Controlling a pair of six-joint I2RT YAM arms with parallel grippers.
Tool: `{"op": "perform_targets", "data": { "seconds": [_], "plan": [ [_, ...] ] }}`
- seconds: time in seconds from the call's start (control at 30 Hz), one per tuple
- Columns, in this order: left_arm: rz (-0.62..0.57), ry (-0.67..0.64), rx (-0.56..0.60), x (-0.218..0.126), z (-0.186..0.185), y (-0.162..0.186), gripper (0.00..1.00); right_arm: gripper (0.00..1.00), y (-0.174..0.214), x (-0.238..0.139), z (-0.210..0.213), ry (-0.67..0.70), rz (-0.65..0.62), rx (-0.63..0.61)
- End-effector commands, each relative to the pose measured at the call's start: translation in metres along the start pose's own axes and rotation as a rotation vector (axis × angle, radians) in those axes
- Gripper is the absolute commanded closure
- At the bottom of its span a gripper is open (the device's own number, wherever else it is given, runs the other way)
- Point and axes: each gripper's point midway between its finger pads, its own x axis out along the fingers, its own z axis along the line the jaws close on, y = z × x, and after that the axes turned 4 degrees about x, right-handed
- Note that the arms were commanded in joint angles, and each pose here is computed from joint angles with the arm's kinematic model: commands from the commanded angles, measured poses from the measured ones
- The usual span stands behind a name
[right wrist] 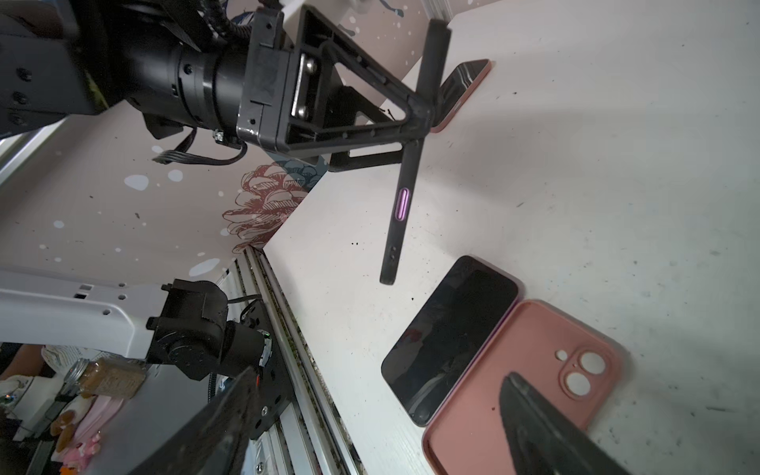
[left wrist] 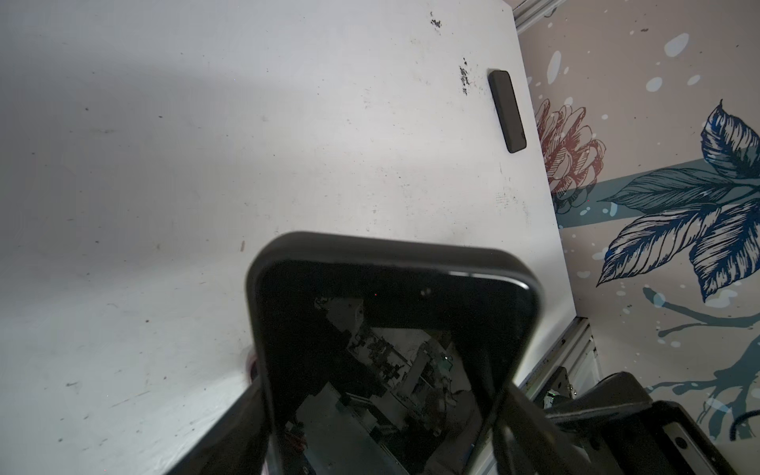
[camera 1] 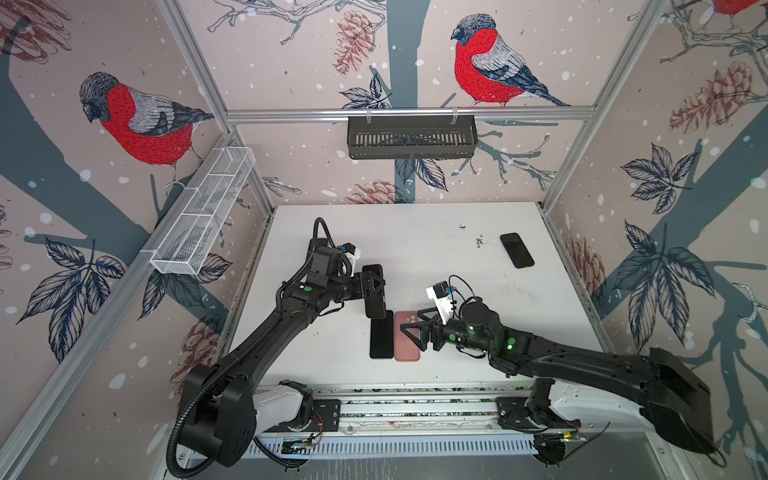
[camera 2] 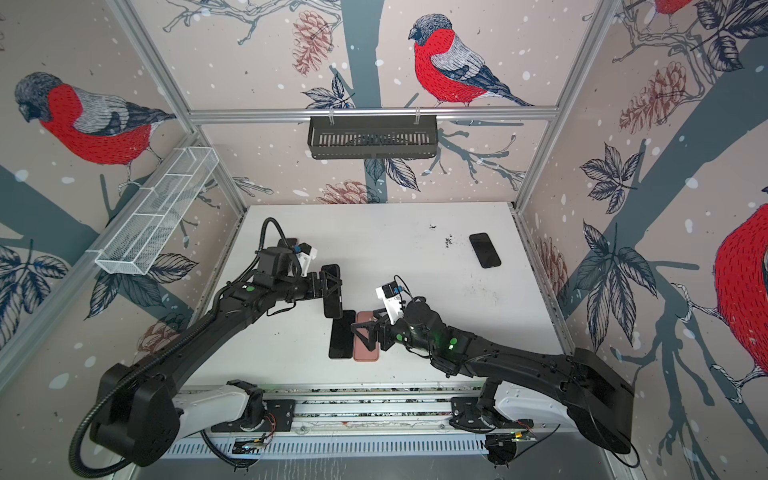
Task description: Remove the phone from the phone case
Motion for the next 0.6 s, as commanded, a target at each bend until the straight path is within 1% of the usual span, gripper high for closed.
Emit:
{"op": "perform_targets", "data": {
  "seconds": [0.0,0.13,0.2,0.3,0.47,0.57],
  "plan": [
    [-0.103,-0.036,0.028,0.000,-0.012,-0.017,0.66,0.12,-0.007,0.010,0.007,-0.013,0.003,-0.057],
    [-0.109,-0.058,0.072,0.005,-0.029,-0.009,0.67,0.17,-0.009,0.020,0.005,0.006,0.019,-0.068],
    [-0.114,-0.052,0.086,0.007,-0.037,-0.006,0.67,0.23,-0.002,0.028,-0.003,0.028,0.050,-0.064],
    [-0.130,-0.044,0.100,0.009,-0.046,-0.004,0.67,0.30,0.002,0.034,-0.006,0.029,0.065,-0.053],
    [-0.138,-0.023,0.106,0.011,-0.056,-0.001,0.68,0.40,0.006,0.038,-0.012,0.047,0.072,-0.043],
    [-0.136,-0.009,0.108,0.013,-0.059,0.004,0.68,0.49,0.006,0.038,-0.016,0.056,0.066,-0.037]
  ]
}}
